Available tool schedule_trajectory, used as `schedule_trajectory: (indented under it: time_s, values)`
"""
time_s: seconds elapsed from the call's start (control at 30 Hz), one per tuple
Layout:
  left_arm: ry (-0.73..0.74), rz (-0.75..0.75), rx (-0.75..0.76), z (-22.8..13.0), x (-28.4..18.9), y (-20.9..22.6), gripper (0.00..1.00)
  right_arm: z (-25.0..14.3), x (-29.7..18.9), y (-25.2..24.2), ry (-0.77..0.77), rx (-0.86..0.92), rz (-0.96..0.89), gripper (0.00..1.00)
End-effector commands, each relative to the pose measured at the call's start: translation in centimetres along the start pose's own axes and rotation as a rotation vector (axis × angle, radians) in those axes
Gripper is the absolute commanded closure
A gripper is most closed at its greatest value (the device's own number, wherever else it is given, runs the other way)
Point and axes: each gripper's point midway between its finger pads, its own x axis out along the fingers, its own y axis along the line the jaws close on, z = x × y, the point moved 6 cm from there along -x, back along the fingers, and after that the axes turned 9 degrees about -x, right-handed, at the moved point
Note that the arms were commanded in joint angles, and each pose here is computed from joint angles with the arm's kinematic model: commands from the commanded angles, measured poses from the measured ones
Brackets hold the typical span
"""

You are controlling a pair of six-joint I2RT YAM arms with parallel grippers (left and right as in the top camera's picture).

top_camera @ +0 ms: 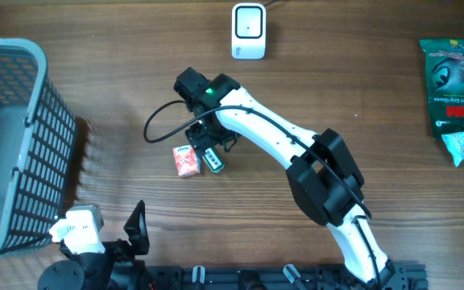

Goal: Scan the item barcode
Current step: 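Grasp the green gum pack with the right gripper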

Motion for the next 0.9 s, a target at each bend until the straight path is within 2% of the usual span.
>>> schedule_trajectory:
  time_s: [0.0, 0.13, 0.3, 0.47, 0.57, 0.63, 0.67, 0.7, 0.73, 0.87]
  values:
    - [-0.012, 0.004, 0.01, 0.1, -0.1, 0.1, 0.0, -0.2, -0.2, 0.2, -0.014, -0.026, 0.033, 0.16]
    - [-0.012, 0.005, 0.01, 0.1, -0.1, 0.1, 0.0, 0.2, 0.2, 0.8, -0.035, -0.05, 0.087, 0.19]
    - [-0.012, 0.004, 0.01, 0.1, -0.1, 0.1, 0.0, 0.2, 0.6, 0.7, -0.041, -0.05, 0.086, 0.29]
    - [-0.012, 0.004, 0.01, 0.1, -0.1, 0.1, 0.0, -1.2, 3.3, 0.5, -0.015, -0.048, 0.082, 0.3]
    - [-0.012, 0.005, 0.01, 0.1, -0.1, 0.1, 0.0, -1.3, 4.0, 0.4, -0.023, -0.038, 0.082, 0.4]
    - [-0.012, 0.005, 0.01, 0.1, -0.1, 0.1, 0.0, -0.8, 4.0, 0.3, -0.051, -0.037, 0.083, 0.42]
    - [-0.012, 0.004, 0.01, 0.1, -0.1, 0.1, 0.0, -0.6, 4.0, 0.2, -0.057, -0.035, 0.083, 0.39]
    - [-0.012, 0.005, 0.01, 0.1, -0.1, 0.1, 0.0, -0.5, 3.9, 0.2, -0.062, -0.035, 0.084, 0.22]
    - [-0.012, 0.004, 0.01, 0.1, -0.1, 0.1, 0.0, -0.5, 3.9, 0.2, -0.064, -0.038, 0.084, 0.0]
    - [-0.012, 0.005, 0.01, 0.1, -0.1, 0.1, 0.0, -0.5, 3.9, 0.2, -0.063, -0.046, 0.088, 0.0]
